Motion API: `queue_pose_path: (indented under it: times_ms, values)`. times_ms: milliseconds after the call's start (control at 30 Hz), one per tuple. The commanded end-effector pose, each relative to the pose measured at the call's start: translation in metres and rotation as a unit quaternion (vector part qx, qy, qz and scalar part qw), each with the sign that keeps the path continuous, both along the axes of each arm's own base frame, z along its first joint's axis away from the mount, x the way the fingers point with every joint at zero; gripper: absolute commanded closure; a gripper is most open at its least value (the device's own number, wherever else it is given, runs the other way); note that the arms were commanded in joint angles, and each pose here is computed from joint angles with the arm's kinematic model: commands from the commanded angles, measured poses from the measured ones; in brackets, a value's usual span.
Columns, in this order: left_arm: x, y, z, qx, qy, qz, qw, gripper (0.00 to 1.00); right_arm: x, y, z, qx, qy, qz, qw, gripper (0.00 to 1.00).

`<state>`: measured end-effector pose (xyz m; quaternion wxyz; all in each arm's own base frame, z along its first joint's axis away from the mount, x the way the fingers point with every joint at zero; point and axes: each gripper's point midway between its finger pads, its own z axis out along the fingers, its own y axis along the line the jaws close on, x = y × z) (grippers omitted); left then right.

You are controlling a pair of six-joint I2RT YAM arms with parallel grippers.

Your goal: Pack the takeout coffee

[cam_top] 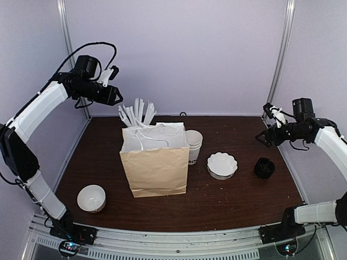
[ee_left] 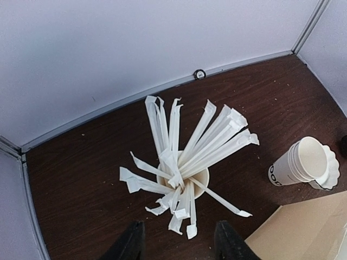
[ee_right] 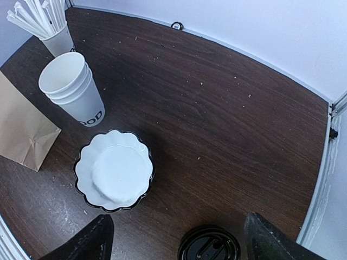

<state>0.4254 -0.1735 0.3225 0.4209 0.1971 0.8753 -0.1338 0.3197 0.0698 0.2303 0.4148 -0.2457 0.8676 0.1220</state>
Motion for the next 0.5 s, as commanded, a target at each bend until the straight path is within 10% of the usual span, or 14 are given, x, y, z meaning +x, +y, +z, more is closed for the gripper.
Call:
queue_pose_path:
  times_ms: [0,467]
  values:
    - [0.008,-0.013,0.006,-0.031,0.003,-0.028,0.999,0.53,0.003,0.005,0.007,0.014,-0.034,0.024,0.999,0.15]
    - [0.040,-0.014,-0.033,-0.010,0.039,-0.020,0.999,0.58,0.003,-0.003,-0.003,0.024,-0.030,0.020,0.999,0.18]
